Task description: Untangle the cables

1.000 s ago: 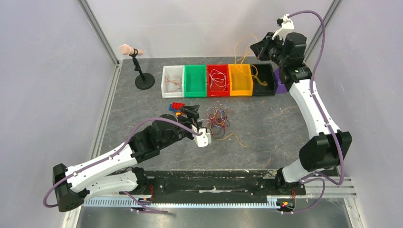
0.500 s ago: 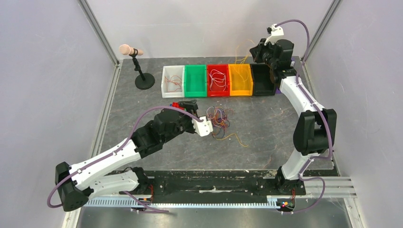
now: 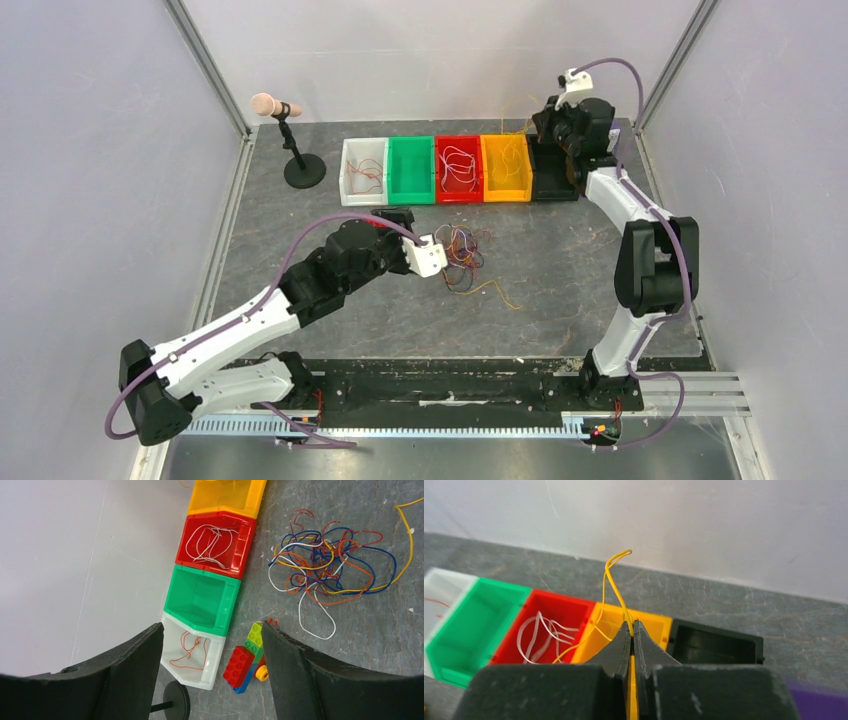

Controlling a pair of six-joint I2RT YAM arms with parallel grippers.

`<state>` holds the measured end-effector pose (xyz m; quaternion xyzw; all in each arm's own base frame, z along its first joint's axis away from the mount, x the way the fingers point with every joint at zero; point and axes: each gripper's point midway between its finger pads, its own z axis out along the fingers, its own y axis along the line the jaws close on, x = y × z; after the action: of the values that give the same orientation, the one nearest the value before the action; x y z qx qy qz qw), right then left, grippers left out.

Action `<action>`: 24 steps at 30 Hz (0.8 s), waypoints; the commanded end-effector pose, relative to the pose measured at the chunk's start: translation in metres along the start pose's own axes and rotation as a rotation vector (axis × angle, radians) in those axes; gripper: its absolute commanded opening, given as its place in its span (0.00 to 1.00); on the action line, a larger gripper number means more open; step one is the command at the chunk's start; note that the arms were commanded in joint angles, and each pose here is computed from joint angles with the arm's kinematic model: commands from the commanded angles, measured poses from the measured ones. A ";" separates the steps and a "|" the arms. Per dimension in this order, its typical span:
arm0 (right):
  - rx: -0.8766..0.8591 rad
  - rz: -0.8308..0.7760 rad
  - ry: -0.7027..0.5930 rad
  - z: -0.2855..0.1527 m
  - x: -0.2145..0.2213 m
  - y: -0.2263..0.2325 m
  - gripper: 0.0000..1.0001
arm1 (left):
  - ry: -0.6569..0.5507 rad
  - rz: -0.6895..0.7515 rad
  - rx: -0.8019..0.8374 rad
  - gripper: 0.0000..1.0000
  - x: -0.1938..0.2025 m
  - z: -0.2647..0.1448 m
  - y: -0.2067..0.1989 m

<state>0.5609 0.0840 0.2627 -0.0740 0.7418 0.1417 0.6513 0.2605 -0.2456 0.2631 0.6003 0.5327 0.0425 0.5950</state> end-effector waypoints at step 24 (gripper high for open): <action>0.136 -0.410 -0.211 0.057 0.014 -0.014 0.00 | 0.009 -0.129 -0.066 0.79 -0.002 0.004 0.030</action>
<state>0.6070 0.0909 0.1780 -0.1674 0.7173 -0.0198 0.6761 0.2758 -0.2403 0.2645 0.5770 0.5617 0.0425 0.5915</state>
